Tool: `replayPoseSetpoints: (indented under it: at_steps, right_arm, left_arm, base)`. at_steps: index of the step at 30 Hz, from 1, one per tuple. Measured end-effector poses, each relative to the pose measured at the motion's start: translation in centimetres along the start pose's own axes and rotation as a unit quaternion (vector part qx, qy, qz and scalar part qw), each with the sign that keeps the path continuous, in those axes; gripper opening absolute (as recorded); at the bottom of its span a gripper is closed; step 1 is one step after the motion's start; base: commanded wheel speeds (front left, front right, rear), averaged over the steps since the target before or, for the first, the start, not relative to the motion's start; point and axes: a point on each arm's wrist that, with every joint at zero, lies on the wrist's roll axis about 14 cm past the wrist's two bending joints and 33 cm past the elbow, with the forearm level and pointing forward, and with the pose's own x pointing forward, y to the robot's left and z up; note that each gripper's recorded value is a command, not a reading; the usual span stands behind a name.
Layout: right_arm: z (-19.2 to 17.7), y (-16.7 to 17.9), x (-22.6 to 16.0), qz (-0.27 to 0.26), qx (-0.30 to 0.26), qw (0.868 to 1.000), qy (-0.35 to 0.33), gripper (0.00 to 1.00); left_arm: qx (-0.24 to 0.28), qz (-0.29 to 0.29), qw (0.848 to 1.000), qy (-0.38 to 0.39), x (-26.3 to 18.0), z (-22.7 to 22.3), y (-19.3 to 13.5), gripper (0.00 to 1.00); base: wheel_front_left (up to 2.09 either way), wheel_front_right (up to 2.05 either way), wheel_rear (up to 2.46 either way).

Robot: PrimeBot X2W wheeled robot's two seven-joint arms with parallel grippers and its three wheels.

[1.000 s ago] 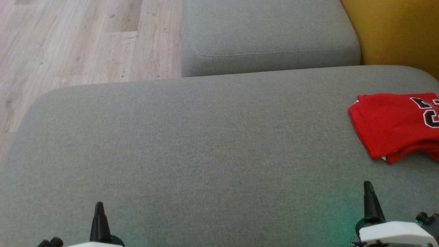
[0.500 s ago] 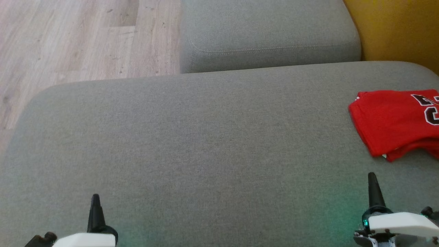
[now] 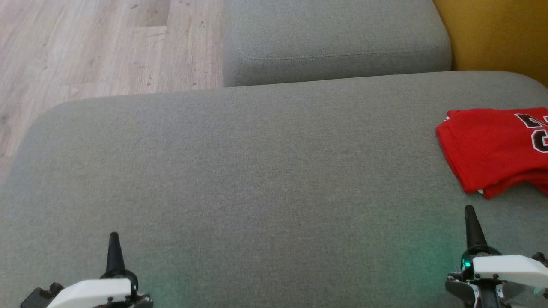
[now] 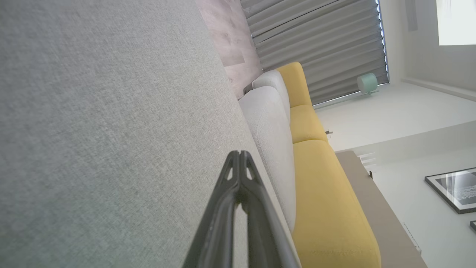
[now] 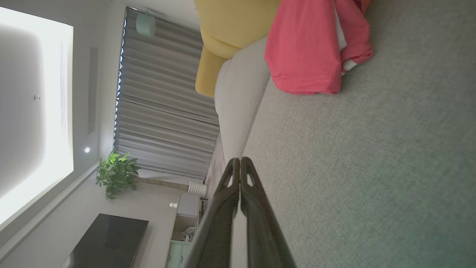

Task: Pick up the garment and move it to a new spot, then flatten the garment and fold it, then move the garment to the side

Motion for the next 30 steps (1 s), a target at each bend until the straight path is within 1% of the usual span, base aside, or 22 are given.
replayPoseSetpoints:
  at_steps: [15, 16, 30]
  right_arm:
    - [0.8, 0.7, 1.1, 0.009, 0.086, 0.996, -0.006, 0.00]
    - [0.8, 0.7, 1.1, 0.009, 0.086, 0.996, -0.006, 0.00]
    - [1.8, 1.7, 2.3, 0.028, 0.168, 0.985, -0.011, 0.00]
  left_arm:
    - [-0.084, -0.016, 0.996, -0.001, 1.3, 0.7, -1.0, 0.00]
    - [-0.084, -0.016, 0.996, -0.001, 1.3, 0.7, -1.0, 0.00]
    - [-0.165, -0.038, 0.986, -0.001, 2.6, 1.4, -2.1, 0.00]
  base:
    - [0.00, 0.00, 0.00]
    - [0.00, 0.00, 0.00]
    - [0.00, 0.00, 0.00]
